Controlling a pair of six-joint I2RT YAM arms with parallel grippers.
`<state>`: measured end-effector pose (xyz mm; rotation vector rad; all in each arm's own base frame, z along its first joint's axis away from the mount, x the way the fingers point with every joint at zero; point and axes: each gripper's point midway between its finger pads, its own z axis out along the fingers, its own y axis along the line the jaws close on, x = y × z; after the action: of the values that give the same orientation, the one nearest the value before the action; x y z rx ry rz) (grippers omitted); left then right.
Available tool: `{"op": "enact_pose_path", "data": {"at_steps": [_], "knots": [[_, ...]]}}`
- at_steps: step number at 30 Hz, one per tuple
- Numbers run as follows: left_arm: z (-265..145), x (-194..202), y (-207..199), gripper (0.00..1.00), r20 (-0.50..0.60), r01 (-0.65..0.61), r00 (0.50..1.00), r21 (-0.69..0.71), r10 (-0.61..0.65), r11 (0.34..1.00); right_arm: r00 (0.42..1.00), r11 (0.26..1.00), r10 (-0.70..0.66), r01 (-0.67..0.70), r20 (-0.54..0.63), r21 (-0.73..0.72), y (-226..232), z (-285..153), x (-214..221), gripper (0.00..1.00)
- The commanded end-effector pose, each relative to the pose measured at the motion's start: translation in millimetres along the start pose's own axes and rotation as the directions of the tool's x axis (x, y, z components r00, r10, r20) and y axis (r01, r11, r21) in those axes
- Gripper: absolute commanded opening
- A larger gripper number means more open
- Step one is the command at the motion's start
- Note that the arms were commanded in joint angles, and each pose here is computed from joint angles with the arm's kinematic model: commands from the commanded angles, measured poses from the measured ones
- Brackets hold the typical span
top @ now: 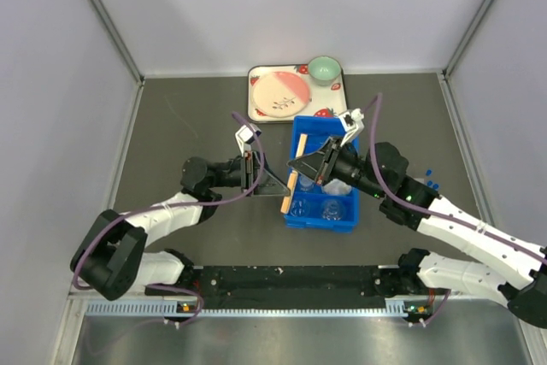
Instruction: Organize the chemistry lab equipment
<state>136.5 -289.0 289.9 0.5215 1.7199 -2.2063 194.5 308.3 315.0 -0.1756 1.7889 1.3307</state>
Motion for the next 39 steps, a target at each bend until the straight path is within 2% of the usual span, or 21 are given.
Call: {"op": "enact_pose_path", "data": {"at_steps": [1,2,3,4,6,7,9,10,13,17,19,24,28,29,31,32,34,35,37,38,39], "knots": [[-1,10,-21,0.37,-0.064,-0.132,0.989,0.04,0.134,0.99,0.992,0.987,-0.124,0.122,0.015,0.106,-22,-3,-10,0.0],[0,8,-20,0.45,-0.072,-0.137,0.988,0.029,0.139,0.99,0.99,0.986,-0.137,0.134,0.023,0.103,-20,-3,-13,0.0],[0,9,-13,0.66,-0.086,-0.092,0.992,-0.011,0.091,0.996,0.99,0.982,-0.143,0.142,0.002,0.128,-25,-4,-10,0.0],[0,10,-5,0.98,-0.097,-0.128,0.988,-0.036,0.124,0.991,0.988,0.979,-0.151,0.151,-0.004,0.139,-28,-3,-9,0.0],[2,3,-8,0.99,-0.105,-0.179,0.98,-0.066,0.172,0.982,0.982,0.971,-0.188,0.188,-0.011,0.149,-27,-3,-14,0.0],[-2,7,14,0.99,-0.126,-0.148,0.984,-0.166,0.128,0.975,0.979,0.96,-0.2,0.201,-0.026,0.196,-38,-2,-13,0.0],[-1,-6,10,0.99,-0.133,-0.214,0.974,-0.246,0.186,0.945,0.967,0.938,-0.255,0.253,-0.025,0.236,-41,-3,-22,0.0],[-8,-4,23,0.99,-0.164,-0.233,0.968,-0.321,0.189,0.918,0.961,0.925,-0.272,0.275,-0.047,0.263,-48,-5,-21,0.0],[-10,-17,17,0.98,-0.197,-0.323,0.944,-0.374,0.266,0.869,0.934,0.877,-0.351,0.354,-0.071,0.326,-58,-1,-33,0.0],[-29,-28,37,0.98,-0.223,-0.336,0.942,-0.561,0.252,0.757,0.876,0.786,-0.456,0.48,-0.157,0.39,-69,8,-48,0.0],[-36,-29,45,0.98,-0.243,-0.354,0.935,-0.598,0.258,0.719,0.844,0.72,-0.489,0.533,-0.22,0.444,-87,16,-50,0.0],[-60,-23,63,0.98,-0.264,-0.363,0.932,-0.693,0.249,0.623,0.706,0.506,-0.609,0.697,-0.361,0.508,-117,26,-72,0.0],[-70,-16,64,0.98,-0.269,-0.372,0.928,-0.714,0.258,0.593,0.564,0.362,-0.653,0.818,-0.505,0.446,-147,41,-69,0.0],[-73,-11,67,0.98,-0.271,-0.369,0.929,-0.718,0.251,0.59,0.507,0.312,-0.672,0.855,-0.54,0.415,-156,42,-71,0.0],[-75,-7,63,0.98,-0.268,-0.374,0.927,-0.715,0.263,0.591,0.448,0.266,-0.713,0.885,-0.539,0.382,-161,51,-74,0.0],[-79,-1,66,0.98,-0.267,-0.365,0.931,-0.719,0.25,0.591,0.393,0.218,-0.718,0.911,-0.574,0.351,-173,51,-71,0.0],[-81,4,64,0.98,-0.264,-0.368,0.93,-0.715,0.257,0.595,0.35,0.209,-0.732,0.932,-0.584,0.297,-177,57,-67,0.0],[-84,9,68,0.99,-0.266,-0.361,0.932,-0.72,0.245,0.593,0.3,0.182,-0.74,0.951,-0.601,0.251,-181,59,-64,0.0],[-86,13,66,0.99,-0.261,-0.362,0.932,-0.72,0.253,0.591,0.249,0.168,-0.753,0.968,-0.609,0.189,-184,64,-58,0.0],[-88,17,68,0.99,-0.262,-0.359,0.933,-0.721,0.246,0.593,0.185,0.133,-0.759,0.983,-0.625,0.129,-189,64,-53,0.0],[-89,18,66,0.99,-0.26,-0.361,0.932,-0.718,0.252,0.595,0.152,0.135,-0.775,0.988,-0.614,0.074,-189,67,-47,0.0]]}}
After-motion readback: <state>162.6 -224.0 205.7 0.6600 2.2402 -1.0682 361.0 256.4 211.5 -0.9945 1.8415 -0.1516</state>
